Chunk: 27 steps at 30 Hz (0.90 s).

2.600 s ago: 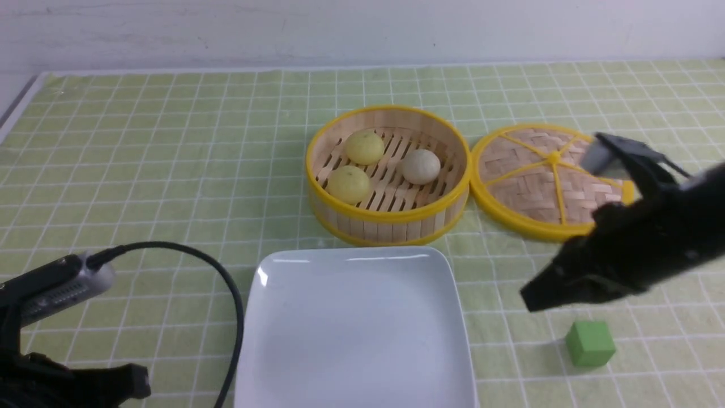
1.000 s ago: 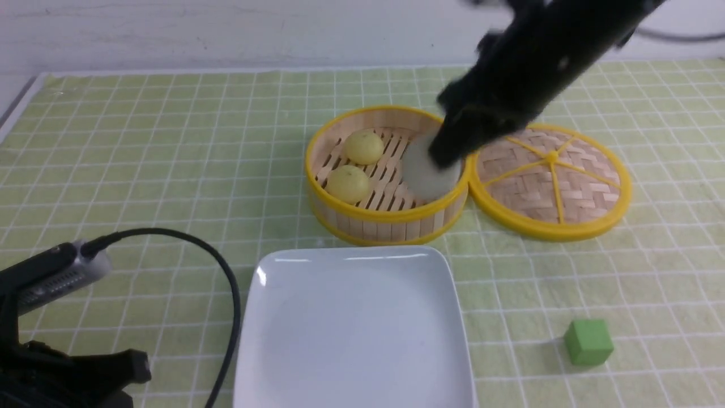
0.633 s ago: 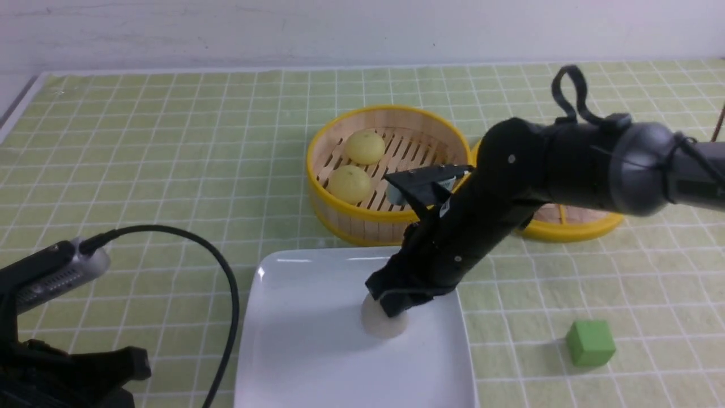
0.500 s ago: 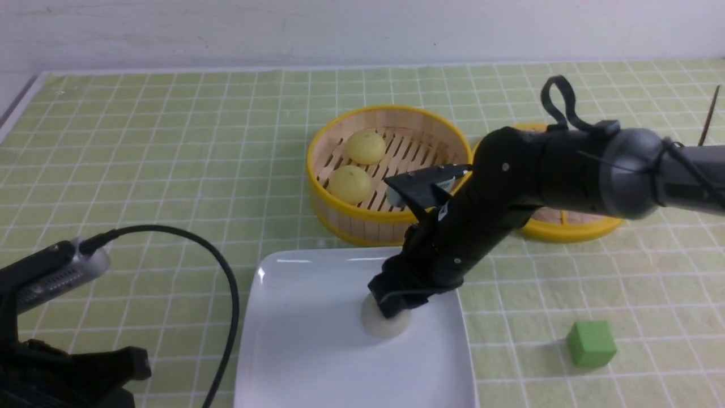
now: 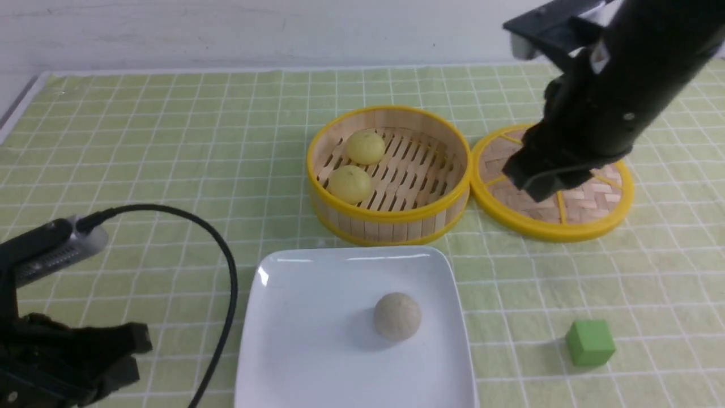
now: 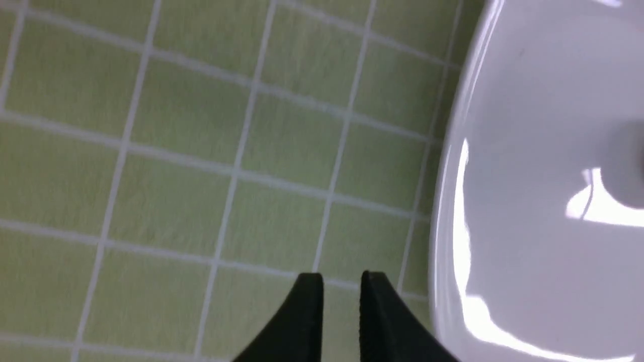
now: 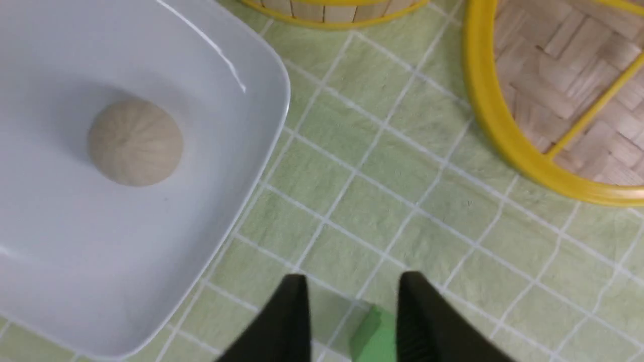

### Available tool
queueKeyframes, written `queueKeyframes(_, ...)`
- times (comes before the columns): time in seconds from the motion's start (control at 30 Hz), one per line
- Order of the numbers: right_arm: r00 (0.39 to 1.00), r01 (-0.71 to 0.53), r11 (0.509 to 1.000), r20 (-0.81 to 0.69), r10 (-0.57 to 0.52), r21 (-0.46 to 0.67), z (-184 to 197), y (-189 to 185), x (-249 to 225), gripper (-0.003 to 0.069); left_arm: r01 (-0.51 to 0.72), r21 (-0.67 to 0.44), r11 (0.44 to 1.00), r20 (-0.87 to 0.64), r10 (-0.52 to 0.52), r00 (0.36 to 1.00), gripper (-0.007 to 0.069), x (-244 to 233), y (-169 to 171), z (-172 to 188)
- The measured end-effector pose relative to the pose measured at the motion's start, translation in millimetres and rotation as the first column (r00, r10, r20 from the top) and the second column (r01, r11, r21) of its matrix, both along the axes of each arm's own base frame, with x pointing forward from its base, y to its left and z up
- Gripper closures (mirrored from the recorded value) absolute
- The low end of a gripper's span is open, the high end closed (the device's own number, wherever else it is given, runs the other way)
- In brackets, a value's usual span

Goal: Put the steamed buns into the plate on the green tablecloth.
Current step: 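Reach into the bamboo steamer and grasp a bun with the left gripper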

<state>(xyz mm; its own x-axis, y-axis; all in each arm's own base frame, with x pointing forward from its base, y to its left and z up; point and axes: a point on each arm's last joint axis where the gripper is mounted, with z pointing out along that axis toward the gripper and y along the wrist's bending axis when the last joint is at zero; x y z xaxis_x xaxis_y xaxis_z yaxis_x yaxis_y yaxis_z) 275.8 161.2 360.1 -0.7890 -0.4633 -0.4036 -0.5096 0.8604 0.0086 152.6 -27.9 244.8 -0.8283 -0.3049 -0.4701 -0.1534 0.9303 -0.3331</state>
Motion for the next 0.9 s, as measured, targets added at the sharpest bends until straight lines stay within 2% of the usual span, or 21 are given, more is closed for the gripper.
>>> queueKeyframes(0.03,1.000,0.007,1.000,0.010,-0.007,0.011,7,-11,-19,0.0606,0.013,0.006,1.000,0.072,-0.013,0.997,0.0482,6,0,7)
queueKeyframes(0.1,1.000,0.007,1.000,0.005,-0.007,0.008,6,-24,-43,0.0664,0.022,0.001,1.000,0.124,-0.022,0.992,0.0482,12,-1,14)
queueKeyframes(0.23,0.999,0.016,1.000,-0.035,-0.017,-0.018,-14,-55,-94,0.0673,0.055,-0.042,0.998,0.117,-0.050,0.992,0.0524,31,-8,27)
queueKeyframes(0.37,1.000,0.017,1.000,-0.020,-0.017,-0.007,-45,-79,-137,0.0673,0.142,-0.083,0.986,0.009,-0.141,0.990,0.0616,68,-19,37)
queueKeyframes(0.43,1.000,0.019,1.000,0.012,-0.019,0.013,-62,-87,-149,0.0673,0.187,-0.115,0.976,-0.048,-0.193,0.980,0.0623,92,-27,37)
queueKeyframes(0.57,0.997,0.017,0.999,0.075,-0.021,0.051,-81,-96,-165,0.0671,0.264,-0.135,0.955,-0.057,-0.274,0.960,0.0616,134,-52,42)
queueKeyframes(0.7,0.994,0.017,0.997,0.104,-0.024,0.075,-89,-98,-170,0.0666,0.346,-0.125,0.930,-0.055,-0.355,0.933,0.0517,182,-102,43)
queueKeyframes(0.77,0.993,0.016,0.996,0.115,-0.026,0.084,-89,-98,-169,0.0664,0.371,-0.098,0.923,-0.063,-0.378,0.924,0.0451,201,-124,39)
queueKeyframes(0.8,0.992,0.015,0.996,0.124,-0.027,0.090,-88,-97,-168,0.0664,0.384,-0.061,0.921,-0.062,-0.388,0.920,0.0387,216,-138,37)
queueKeyframes(0.83,0.992,0.015,0.996,0.124,-0.027,0.090,-88,-97,-168,0.0663,0.386,-0.055,0.921,-0.050,-0.389,0.920,0.0379,219,-140,40)
queueKeyframes(0.9,0.991,0.015,0.995,0.133,-0.027,0.094,-88,-97,-167,0.0660,0.403,-0.002,0.915,-0.045,-0.403,0.914,0.0306,235,-153,36)
